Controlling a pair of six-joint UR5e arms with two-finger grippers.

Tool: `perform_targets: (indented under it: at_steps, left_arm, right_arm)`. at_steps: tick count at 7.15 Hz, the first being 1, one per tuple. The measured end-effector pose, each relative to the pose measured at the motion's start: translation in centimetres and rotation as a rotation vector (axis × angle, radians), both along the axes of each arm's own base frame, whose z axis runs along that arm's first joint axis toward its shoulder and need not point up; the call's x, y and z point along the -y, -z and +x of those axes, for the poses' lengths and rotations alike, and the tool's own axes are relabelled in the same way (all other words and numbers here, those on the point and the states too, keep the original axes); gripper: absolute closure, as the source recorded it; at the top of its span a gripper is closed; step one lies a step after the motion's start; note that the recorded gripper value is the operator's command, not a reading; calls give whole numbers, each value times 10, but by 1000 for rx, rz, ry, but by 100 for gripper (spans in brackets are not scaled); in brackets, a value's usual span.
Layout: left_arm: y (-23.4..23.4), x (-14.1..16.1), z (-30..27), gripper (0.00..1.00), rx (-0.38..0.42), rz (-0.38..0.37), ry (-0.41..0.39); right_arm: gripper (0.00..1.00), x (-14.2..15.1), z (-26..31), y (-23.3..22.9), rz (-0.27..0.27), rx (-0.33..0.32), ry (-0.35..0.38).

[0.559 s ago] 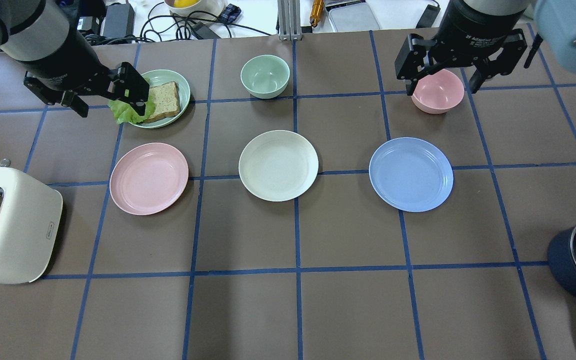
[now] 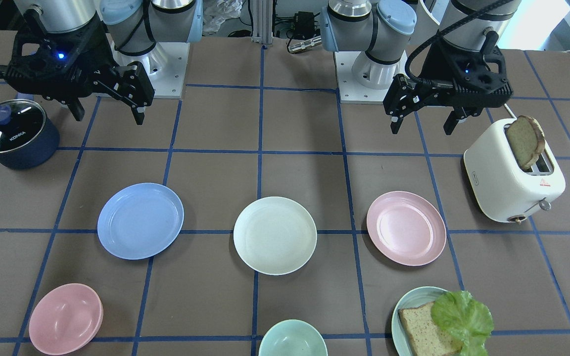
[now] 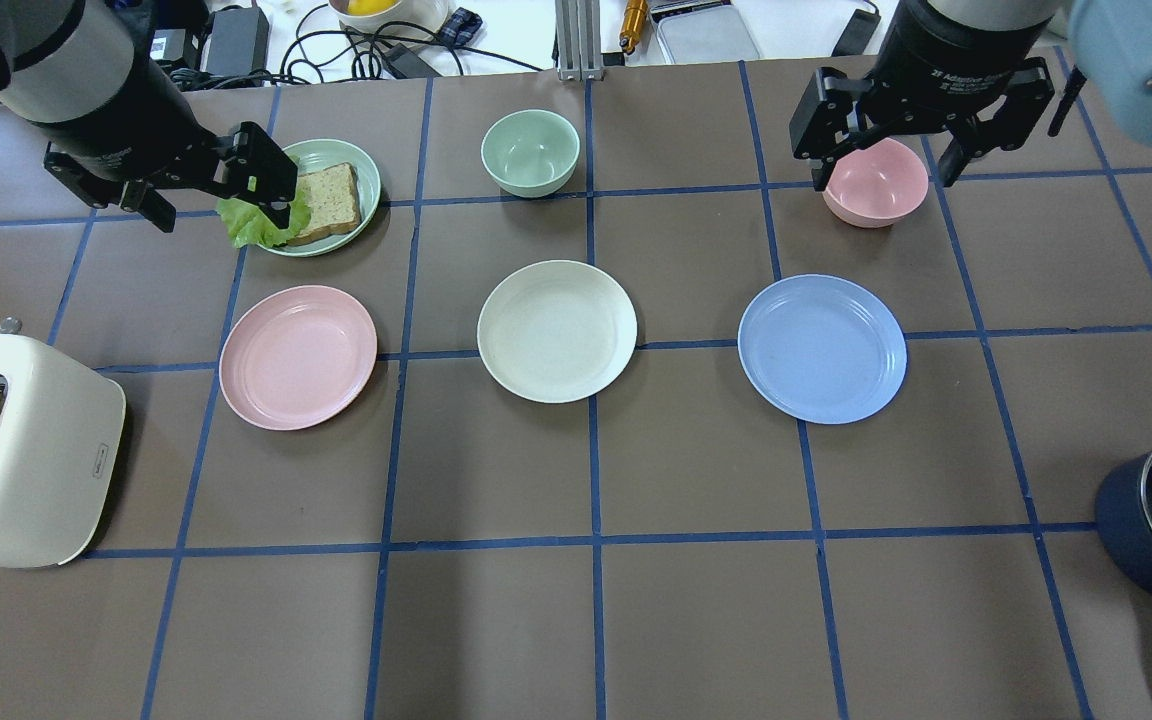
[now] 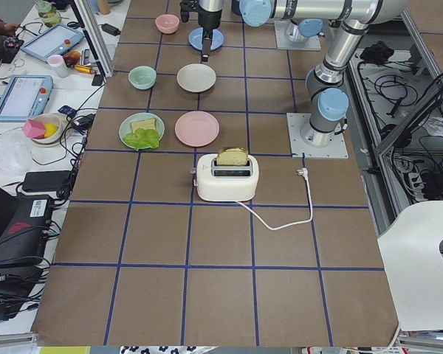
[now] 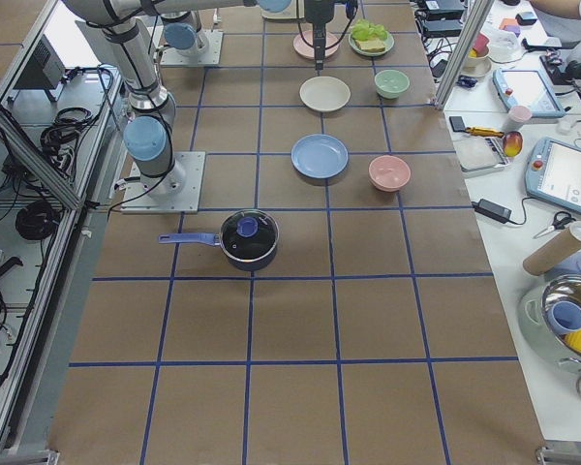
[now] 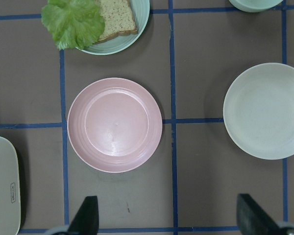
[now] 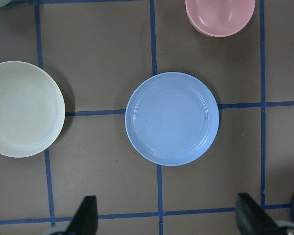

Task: Stack three plates with pink and blue
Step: 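Lower the left gripper onto the rim of the pink plate, then close the left gripper on the pink plate rim and lift it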

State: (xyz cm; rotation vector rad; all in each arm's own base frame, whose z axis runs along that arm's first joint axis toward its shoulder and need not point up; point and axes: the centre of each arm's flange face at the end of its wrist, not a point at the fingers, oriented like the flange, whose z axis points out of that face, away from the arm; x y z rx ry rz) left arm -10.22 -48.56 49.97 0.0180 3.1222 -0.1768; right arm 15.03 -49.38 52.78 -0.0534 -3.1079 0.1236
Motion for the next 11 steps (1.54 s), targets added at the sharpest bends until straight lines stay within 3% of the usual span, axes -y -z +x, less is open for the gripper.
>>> perform_targets:
  at_steps: [2, 6, 7, 11]
  left_arm:
    - [48, 5, 0, 15, -4, 38, 5]
    - [175, 12, 3, 15, 19, -1, 142]
    - [196, 18, 4, 21, 17, 14, 143]
    - [264, 40, 7, 33, -2, 58, -85]
  right_arm:
    - [0, 0, 0, 1, 1, 0, 0]
    - [0, 0, 0, 1, 2, 0, 0]
    - [0, 0, 0, 1, 2, 0, 0]
    - [0, 0, 0, 1, 2, 0, 1]
